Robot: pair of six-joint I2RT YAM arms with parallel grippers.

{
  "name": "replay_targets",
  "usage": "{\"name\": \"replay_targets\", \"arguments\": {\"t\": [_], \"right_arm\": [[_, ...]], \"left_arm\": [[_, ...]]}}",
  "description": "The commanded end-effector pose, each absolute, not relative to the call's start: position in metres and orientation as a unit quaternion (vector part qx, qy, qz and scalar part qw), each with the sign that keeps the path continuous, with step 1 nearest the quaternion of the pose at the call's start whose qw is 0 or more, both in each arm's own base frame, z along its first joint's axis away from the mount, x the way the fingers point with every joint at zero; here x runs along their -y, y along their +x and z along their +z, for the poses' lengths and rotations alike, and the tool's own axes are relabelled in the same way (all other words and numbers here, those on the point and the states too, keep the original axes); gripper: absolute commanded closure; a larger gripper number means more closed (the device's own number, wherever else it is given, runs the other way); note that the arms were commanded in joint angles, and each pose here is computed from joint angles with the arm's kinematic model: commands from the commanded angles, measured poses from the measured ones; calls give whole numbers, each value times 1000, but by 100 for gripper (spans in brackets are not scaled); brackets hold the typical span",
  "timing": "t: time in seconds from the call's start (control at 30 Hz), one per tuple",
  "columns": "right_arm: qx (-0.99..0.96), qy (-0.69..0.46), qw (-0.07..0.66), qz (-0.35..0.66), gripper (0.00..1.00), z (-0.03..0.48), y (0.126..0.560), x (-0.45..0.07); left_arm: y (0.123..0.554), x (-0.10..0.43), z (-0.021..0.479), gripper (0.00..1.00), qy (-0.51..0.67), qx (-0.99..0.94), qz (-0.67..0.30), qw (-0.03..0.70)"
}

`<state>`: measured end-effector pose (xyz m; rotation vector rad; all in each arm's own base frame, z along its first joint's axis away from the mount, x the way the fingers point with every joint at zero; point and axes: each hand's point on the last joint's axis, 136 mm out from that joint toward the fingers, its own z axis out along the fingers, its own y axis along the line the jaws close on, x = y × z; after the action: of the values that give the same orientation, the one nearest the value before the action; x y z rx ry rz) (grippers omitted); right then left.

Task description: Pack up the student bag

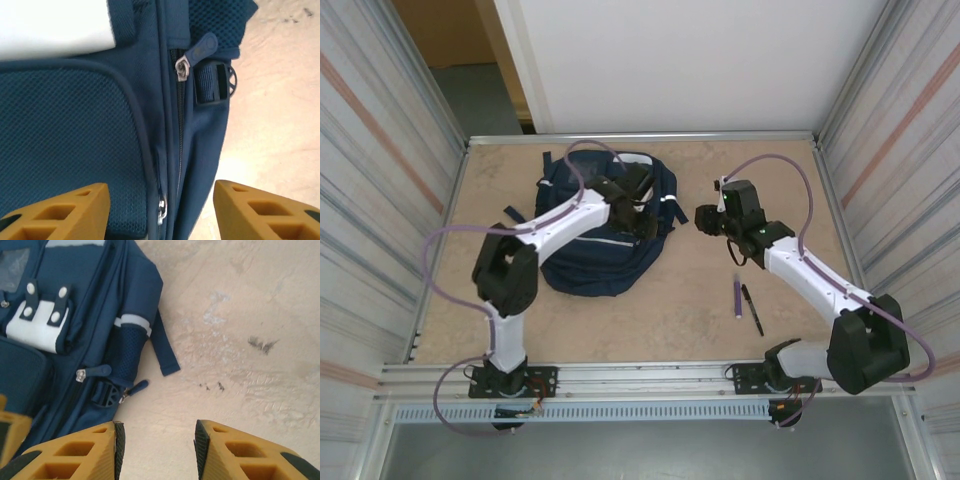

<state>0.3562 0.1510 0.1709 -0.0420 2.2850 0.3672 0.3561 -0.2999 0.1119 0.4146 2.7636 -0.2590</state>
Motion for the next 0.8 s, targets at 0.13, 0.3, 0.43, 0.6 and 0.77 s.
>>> {"name": "replay_targets", "arguments": {"t": [0.13,0.3,0.43,0.6,0.77], "right_arm": [[-913,-52,334,226,58,152,342,-185],[-914,-72,321,237,59,143,331,-195],[-911,-121,295,262,58,137,320,-209],[-861,-273,280,326,57,124,291,-242],[-800,-392,332,309,56,126,276,-267]], "left_arm": [[370,275,108,45,105,-978,35,179],[378,280,99,68,93,-977,29,188],[373,298,92,93,101,-980,-44,167],[360,298,99,100,91,-978,-127,139],[337,293,123,100,97,-970,-190,121]]}}
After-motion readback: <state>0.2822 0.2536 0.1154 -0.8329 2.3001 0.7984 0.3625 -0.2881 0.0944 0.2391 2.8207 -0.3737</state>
